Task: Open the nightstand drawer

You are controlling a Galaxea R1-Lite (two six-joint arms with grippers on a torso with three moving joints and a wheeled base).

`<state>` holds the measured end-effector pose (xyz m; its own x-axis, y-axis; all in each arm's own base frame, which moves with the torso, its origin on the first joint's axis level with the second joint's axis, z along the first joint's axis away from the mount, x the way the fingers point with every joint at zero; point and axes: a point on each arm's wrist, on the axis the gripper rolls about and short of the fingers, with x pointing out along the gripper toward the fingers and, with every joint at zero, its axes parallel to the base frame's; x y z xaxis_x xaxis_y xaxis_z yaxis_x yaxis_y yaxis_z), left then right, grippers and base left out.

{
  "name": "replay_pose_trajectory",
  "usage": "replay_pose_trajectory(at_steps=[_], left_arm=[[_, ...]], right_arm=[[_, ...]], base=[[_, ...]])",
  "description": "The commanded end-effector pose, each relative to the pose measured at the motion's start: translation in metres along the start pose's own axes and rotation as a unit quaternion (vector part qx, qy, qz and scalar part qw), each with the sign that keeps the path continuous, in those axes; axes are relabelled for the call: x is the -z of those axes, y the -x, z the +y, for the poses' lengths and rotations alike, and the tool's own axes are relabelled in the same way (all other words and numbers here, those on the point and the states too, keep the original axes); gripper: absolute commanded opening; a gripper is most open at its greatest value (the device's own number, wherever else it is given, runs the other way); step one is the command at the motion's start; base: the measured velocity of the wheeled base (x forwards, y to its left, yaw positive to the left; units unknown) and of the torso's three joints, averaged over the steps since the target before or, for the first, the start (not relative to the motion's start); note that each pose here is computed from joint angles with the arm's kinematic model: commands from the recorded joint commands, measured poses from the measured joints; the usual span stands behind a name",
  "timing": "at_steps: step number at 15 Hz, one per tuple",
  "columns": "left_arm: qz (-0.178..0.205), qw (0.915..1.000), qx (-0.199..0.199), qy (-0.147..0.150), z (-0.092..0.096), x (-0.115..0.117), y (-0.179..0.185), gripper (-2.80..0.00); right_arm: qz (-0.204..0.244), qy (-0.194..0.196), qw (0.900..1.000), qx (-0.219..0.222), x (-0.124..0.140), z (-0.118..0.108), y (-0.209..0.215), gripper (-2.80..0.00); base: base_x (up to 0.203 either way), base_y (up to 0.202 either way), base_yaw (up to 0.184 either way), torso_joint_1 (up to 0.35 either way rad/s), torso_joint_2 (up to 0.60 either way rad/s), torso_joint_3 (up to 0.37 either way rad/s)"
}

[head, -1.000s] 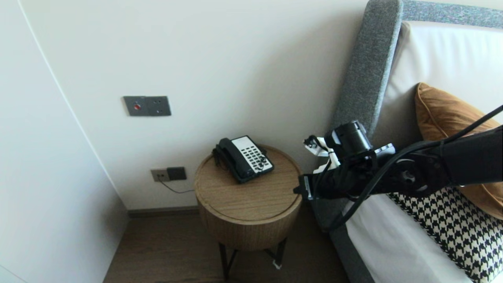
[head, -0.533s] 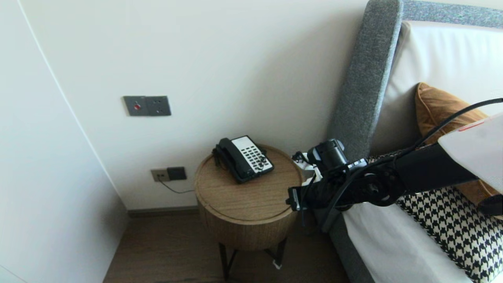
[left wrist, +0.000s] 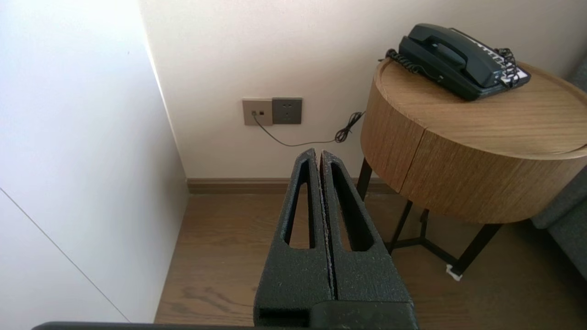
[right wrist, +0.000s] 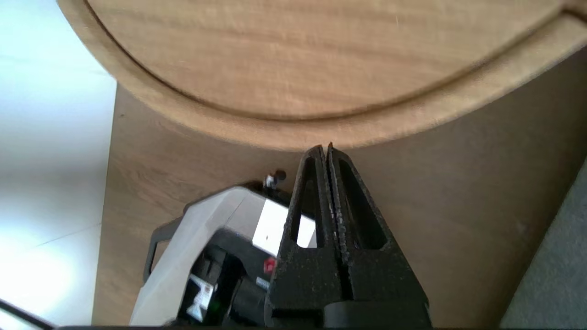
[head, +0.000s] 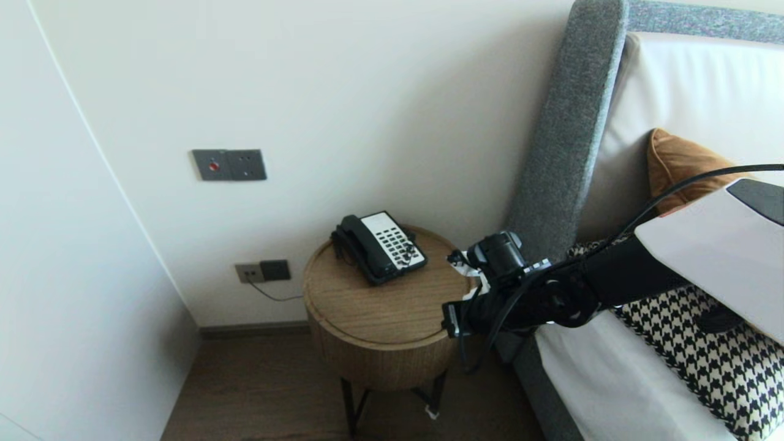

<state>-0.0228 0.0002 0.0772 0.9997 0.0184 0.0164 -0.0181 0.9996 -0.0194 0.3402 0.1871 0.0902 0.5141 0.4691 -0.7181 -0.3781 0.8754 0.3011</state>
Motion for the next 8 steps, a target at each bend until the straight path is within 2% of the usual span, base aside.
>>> replay_pose_trajectory(at_steps=[1, 8], left_arm=[[-0.001, 1.0, -0.001, 0.0, 0.0, 0.0, 0.0, -2.8], [-0.001, 1.0, -0.001, 0.0, 0.0, 0.0, 0.0, -2.8]], right_arm=[[0.006, -0.002, 1.0, 0.007, 0.003, -0.003, -0.01, -2.8], [0.008, 0.001, 1.0, 0.009, 0.002, -0.001, -0.023, -2.8]], base=[[0.0, 0.0, 0.0, 0.0, 0.0, 0.0], [0.0, 0.0, 0.0, 0.0, 0.0, 0.0]])
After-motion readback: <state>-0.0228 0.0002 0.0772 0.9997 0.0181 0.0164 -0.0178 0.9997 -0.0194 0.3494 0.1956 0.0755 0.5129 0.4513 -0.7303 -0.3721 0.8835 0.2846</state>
